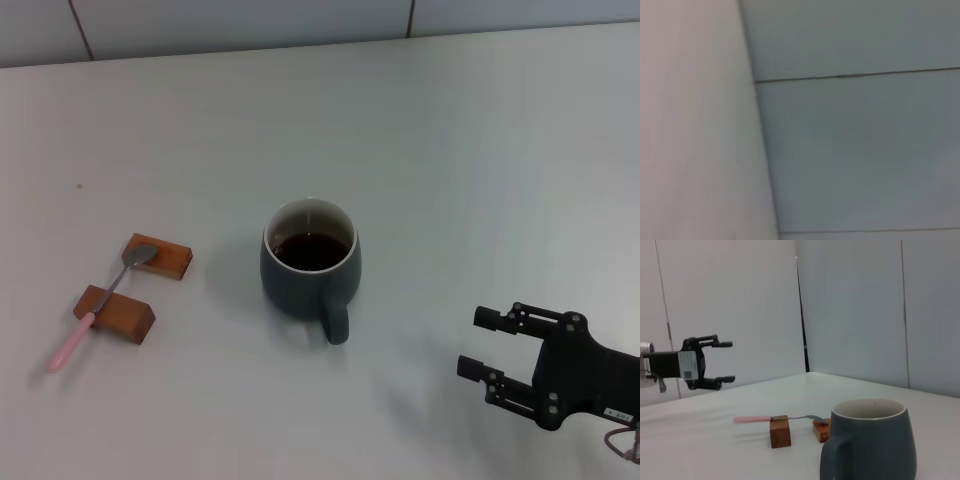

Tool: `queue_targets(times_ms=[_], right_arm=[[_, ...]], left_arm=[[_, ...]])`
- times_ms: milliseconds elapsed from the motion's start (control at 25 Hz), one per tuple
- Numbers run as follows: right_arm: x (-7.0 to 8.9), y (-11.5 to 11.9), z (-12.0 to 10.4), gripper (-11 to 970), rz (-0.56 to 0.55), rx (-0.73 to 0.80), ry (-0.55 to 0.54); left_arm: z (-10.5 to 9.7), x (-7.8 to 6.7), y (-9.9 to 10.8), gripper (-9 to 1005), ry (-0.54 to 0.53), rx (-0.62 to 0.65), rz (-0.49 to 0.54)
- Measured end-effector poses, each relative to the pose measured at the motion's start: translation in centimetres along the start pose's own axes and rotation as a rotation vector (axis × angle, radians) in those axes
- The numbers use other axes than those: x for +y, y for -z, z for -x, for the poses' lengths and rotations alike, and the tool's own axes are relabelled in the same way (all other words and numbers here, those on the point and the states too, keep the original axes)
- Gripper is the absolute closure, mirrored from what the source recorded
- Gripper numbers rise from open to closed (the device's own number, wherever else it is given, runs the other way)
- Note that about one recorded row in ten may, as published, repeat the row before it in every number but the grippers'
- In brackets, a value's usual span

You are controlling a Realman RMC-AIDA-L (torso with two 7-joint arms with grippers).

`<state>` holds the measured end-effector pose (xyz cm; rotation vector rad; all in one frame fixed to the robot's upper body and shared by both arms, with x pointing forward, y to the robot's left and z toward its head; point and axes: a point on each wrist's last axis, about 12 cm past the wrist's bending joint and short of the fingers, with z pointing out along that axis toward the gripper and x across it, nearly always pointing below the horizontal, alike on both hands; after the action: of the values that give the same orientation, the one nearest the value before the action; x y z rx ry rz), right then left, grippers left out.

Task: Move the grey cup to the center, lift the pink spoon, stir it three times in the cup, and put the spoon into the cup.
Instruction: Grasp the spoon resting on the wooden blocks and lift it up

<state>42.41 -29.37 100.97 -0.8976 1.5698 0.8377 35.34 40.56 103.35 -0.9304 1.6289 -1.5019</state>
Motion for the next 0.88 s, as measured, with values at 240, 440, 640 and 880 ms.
queue_targets(times_ms=[240, 440, 640, 880], right_arm=[[0.1, -0.1, -0.1, 374, 0.007, 0.004, -0.005], [0.0, -0.3, -0.1, 374, 0.004, 0.009, -0.006], [0.1, -0.4, -0.2, 374, 0.002, 0.009, -0.009], [0.0, -0.4, -0.2, 374, 0.000, 0.007, -0.010]], left_arm=[[-1.4, 1.0, 0.7, 220, 0.074, -0.003, 0.041], [-2.0, 1.4, 0.8, 220, 0.094, -0.001, 0.056], [-2.3, 2.0, 0.5, 220, 0.098, 0.000, 0.090], [-3.3, 2.6, 0.1, 220, 0.121, 0.041, 0.115]])
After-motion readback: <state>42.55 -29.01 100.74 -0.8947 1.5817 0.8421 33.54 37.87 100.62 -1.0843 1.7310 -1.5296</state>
